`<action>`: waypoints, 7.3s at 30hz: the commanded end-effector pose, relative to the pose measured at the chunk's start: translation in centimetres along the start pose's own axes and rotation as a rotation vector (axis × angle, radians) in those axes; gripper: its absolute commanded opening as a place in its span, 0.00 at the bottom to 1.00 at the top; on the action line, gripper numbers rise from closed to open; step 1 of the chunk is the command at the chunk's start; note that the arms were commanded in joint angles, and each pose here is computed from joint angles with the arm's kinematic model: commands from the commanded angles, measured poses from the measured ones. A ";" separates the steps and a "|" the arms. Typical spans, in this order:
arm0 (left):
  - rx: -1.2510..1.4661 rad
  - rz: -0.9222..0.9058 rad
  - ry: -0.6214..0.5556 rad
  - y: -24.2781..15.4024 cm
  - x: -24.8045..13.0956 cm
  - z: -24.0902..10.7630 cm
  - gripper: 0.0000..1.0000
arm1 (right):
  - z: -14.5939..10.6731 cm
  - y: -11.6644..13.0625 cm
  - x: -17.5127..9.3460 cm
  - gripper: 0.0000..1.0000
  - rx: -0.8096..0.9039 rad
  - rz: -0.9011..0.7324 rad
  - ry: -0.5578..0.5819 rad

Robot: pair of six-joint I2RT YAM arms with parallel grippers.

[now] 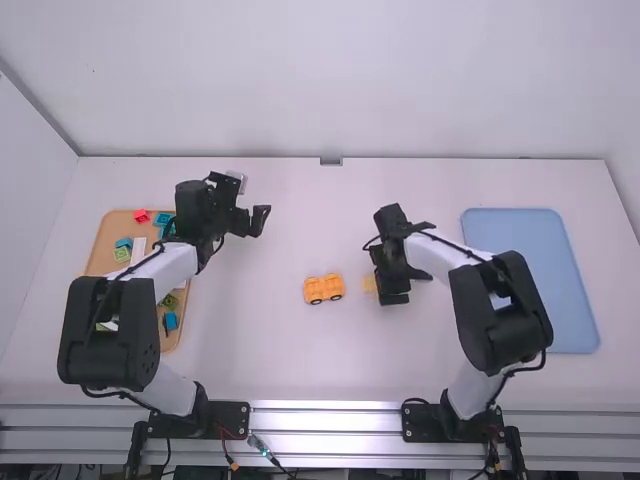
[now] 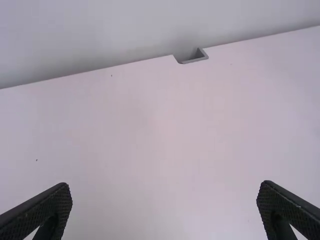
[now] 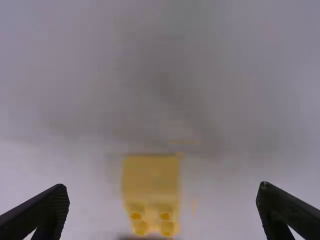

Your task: Assemble lego blocks to make yellow taxi

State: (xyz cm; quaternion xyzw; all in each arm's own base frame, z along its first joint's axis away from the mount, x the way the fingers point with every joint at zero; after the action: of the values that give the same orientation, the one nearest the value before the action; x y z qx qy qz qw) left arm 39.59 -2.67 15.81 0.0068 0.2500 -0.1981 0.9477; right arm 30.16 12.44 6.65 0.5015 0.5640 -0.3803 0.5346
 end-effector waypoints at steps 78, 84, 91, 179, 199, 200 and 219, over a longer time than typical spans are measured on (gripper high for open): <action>0.542 -0.838 -0.105 -13.6 0.2 -11.0 0.99 | 4.2 0.5 4.8 0.79 -2.618 1.372 -0.072; 0.548 -0.856 -0.092 -14.1 1.2 -11.1 0.99 | 3.9 -0.2 5.3 0.61 -2.633 1.360 -0.054; 0.555 -0.833 -0.074 -14.0 1.5 -11.2 0.99 | 3.1 -0.8 6.4 0.48 -2.720 1.241 0.020; 0.517 -0.932 0.037 -15.1 6.6 -15.3 0.41 | -2.0 0.6 -0.4 0.01 -2.592 1.283 0.044; 0.581 -0.898 0.061 -15.3 6.1 -17.0 0.34 | -2.5 1.0 1.8 0.00 -2.622 1.122 -0.072; 0.583 -0.907 0.056 -15.5 6.1 -17.0 0.34 | -2.5 0.8 1.9 0.00 -2.624 1.129 -0.078; 0.565 -0.895 0.064 -15.5 6.6 -16.4 0.34 | -2.6 -0.2 2.7 0.01 -2.630 1.143 -0.095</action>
State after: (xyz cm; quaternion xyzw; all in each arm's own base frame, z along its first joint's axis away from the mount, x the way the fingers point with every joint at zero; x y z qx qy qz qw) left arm 31.89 -17.71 1.26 0.1659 0.1430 -0.6567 0.7217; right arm 30.08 15.64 4.22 -0.2120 0.2002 0.6561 0.6961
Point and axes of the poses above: each hand's point on the last joint's axis, 136 mm out from that joint toward the fingers, its own x axis out along the fingers, its own y axis along the line the jaws close on, z = x × y, the point moved 7 cm from there along -x, back along the fingers, and after that the axes turned 1 degree about x, right-handed, at the moved point
